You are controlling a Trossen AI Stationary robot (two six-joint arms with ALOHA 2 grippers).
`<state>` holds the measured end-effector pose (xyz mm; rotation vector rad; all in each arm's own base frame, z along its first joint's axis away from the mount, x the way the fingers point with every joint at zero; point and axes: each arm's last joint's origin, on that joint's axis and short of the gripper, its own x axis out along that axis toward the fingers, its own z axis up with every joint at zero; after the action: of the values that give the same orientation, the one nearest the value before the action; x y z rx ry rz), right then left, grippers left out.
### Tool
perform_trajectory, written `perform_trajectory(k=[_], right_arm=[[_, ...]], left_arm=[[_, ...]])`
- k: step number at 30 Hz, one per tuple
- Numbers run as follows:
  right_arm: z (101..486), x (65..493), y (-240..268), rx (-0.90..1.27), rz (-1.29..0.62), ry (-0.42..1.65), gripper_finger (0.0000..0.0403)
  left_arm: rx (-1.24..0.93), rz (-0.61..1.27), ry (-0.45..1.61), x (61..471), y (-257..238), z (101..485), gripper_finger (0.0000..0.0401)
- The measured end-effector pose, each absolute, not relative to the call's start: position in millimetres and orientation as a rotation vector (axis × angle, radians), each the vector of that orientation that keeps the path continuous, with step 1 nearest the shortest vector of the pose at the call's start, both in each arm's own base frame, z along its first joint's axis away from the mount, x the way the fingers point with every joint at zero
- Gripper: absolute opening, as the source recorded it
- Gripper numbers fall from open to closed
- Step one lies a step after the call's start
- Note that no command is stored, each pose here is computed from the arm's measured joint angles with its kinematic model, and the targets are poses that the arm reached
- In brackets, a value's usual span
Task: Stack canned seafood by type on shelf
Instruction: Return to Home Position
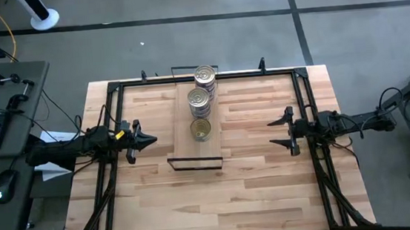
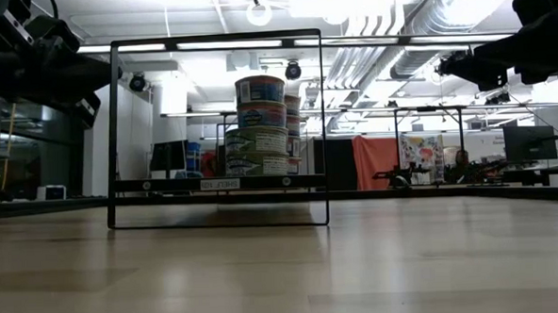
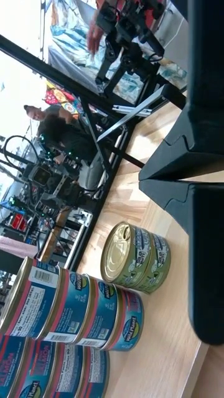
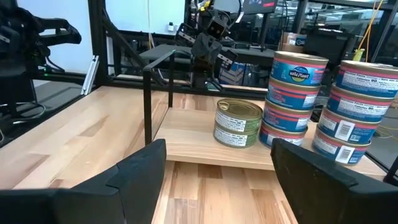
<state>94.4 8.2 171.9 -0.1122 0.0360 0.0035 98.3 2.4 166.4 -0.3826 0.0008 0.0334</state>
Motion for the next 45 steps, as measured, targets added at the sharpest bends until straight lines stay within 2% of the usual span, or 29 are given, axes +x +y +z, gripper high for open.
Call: perform_trajectory(k=[45], right_arm=[[171.6, 94.8, 8.3, -0.110, 0.004, 0.042, 0.0279]], left_arm=[[-0.383, 0.025, -0.029, 97.0, 2.1, 169.3, 0.0000]])
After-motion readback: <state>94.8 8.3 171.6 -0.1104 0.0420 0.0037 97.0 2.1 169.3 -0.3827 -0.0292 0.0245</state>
